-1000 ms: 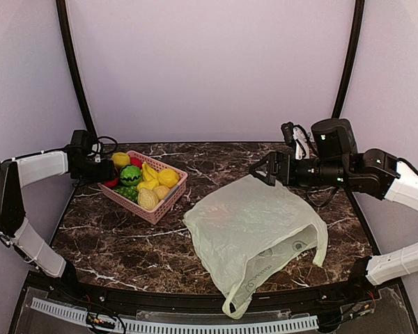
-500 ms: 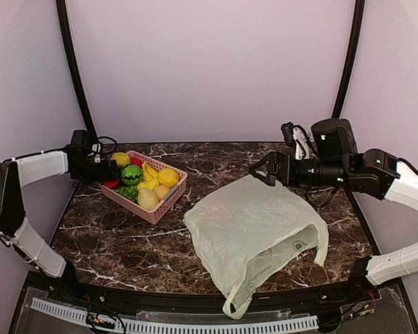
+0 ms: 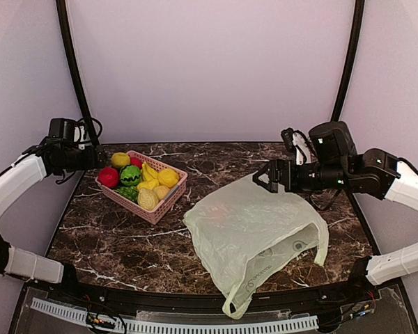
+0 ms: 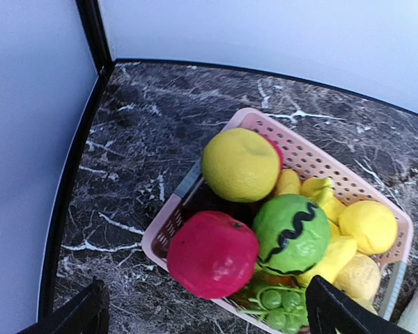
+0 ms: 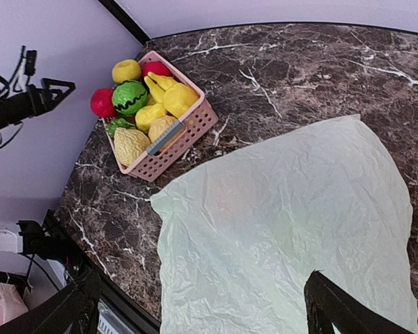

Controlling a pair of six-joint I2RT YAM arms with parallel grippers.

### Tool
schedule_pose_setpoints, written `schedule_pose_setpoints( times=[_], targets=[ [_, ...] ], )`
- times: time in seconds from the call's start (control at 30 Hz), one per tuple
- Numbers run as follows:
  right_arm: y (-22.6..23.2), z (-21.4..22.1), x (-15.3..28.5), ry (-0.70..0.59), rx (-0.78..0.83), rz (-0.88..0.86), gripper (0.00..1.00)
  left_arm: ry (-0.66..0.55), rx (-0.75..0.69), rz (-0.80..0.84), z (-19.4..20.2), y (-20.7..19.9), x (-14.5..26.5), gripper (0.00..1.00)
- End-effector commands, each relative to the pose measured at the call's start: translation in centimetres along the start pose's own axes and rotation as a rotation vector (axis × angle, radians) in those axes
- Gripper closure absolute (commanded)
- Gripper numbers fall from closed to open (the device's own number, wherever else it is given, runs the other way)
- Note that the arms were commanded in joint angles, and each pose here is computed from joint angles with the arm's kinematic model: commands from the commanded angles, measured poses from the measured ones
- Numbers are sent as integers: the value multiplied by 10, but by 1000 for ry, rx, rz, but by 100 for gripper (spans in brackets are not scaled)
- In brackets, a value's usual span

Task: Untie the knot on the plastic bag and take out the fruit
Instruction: Place the fake fruit in the bin, then hold the bag opening of the takeout bag.

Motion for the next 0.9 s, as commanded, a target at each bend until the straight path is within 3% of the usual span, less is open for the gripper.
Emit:
schedule_pose_setpoints(
  times=[0.0, 0.17, 0.3, 0.53, 0.73, 0.87],
  targets=[
    [-25, 4, 18, 16, 49, 175, 1, 10, -109, 124, 9, -36, 36, 3],
    [-62, 14, 39, 33, 21, 390, 1, -9, -207, 407, 18, -123, 75, 5],
    [-80, 20, 51, 27, -10, 466, 1, -34, -299, 606, 22, -200, 103, 5],
    [-106, 38, 45, 82, -25, 551, 15, -41, -571, 770, 40, -318, 143, 5],
    [-118, 55, 34, 129, -53, 540, 34, -36, -618, 923, 54, -367, 165, 5],
    [-114, 54, 30, 125, -64, 499, 67, 15, -648, 962, 71, -383, 165, 5]
  ],
)
Point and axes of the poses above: each gripper's point midway between its finger pads, its own x axis back along the fingers, its own y axis along the line the jaws close on, z = x × y, the point moved 6 cm from there along x, back along the fingers, and after that the axes turned 11 degrees about -x, right-handed, at the moved point
